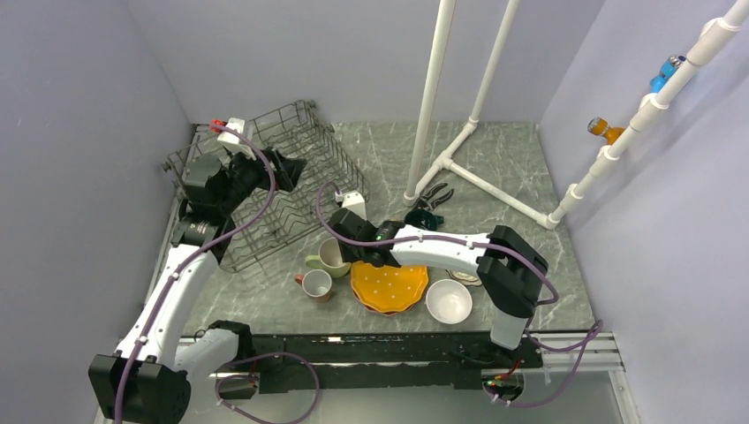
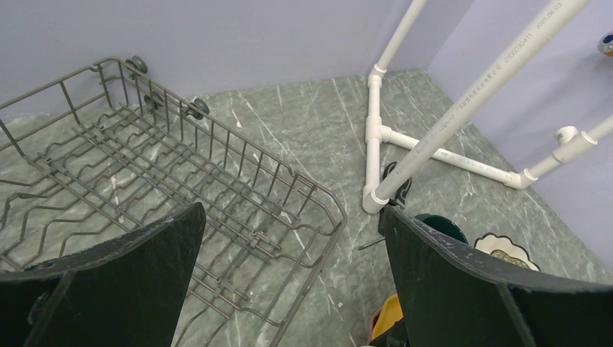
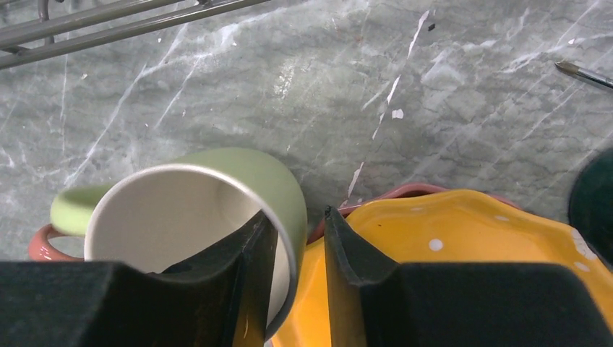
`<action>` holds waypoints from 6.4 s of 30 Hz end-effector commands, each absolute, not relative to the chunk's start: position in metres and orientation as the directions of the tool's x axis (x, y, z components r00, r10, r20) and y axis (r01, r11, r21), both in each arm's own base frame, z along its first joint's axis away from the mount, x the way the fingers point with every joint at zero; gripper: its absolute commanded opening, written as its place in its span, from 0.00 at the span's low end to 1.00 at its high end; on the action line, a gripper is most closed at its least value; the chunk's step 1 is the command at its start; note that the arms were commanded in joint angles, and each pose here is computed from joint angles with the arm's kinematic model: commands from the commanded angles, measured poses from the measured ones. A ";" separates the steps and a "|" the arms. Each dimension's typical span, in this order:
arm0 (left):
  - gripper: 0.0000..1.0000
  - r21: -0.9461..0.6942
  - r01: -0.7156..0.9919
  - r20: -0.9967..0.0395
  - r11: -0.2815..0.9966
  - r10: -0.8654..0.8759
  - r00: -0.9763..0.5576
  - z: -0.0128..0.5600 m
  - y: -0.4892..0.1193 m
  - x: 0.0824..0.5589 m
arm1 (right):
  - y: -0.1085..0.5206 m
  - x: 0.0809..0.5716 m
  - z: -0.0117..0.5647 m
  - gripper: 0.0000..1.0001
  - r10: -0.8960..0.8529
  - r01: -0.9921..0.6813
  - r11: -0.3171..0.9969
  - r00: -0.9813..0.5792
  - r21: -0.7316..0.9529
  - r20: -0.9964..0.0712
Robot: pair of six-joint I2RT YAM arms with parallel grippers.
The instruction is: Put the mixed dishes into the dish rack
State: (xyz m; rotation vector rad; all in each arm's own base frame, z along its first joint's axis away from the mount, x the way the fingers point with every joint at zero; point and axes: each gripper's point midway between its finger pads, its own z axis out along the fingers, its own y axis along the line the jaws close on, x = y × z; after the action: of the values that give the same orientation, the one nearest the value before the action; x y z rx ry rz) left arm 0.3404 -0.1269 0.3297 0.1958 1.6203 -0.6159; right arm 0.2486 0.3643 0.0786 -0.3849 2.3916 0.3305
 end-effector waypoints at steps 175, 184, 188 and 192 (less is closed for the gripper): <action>0.00 -0.306 0.184 -0.948 0.934 -0.283 -0.142 0.345 -0.155 0.301 | 0.164 0.278 0.268 0.98 0.343 -0.252 0.921 0.157 0.298 -0.926; 0.00 -0.229 0.109 -0.973 0.967 -0.229 -0.006 0.333 -0.142 0.367 | 0.156 0.290 0.254 0.96 0.362 -0.198 0.921 0.114 0.336 -0.925; 0.00 -0.230 0.031 -0.973 0.973 -0.229 -0.033 0.313 -0.126 0.407 | 0.150 0.289 0.251 0.96 0.353 -0.179 0.928 0.135 0.327 -0.926; 0.00 -0.224 -0.020 -0.974 0.974 -0.225 -0.032 0.290 -0.116 0.446 | 0.145 0.288 0.253 0.96 0.344 -0.163 0.933 0.158 0.319 -0.926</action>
State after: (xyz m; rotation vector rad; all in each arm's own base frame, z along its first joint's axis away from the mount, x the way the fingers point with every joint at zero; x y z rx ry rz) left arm 0.4034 -0.1222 0.2356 -0.1207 1.8217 -0.1315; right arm 0.2888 0.1532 0.2367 0.1045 1.4291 0.3621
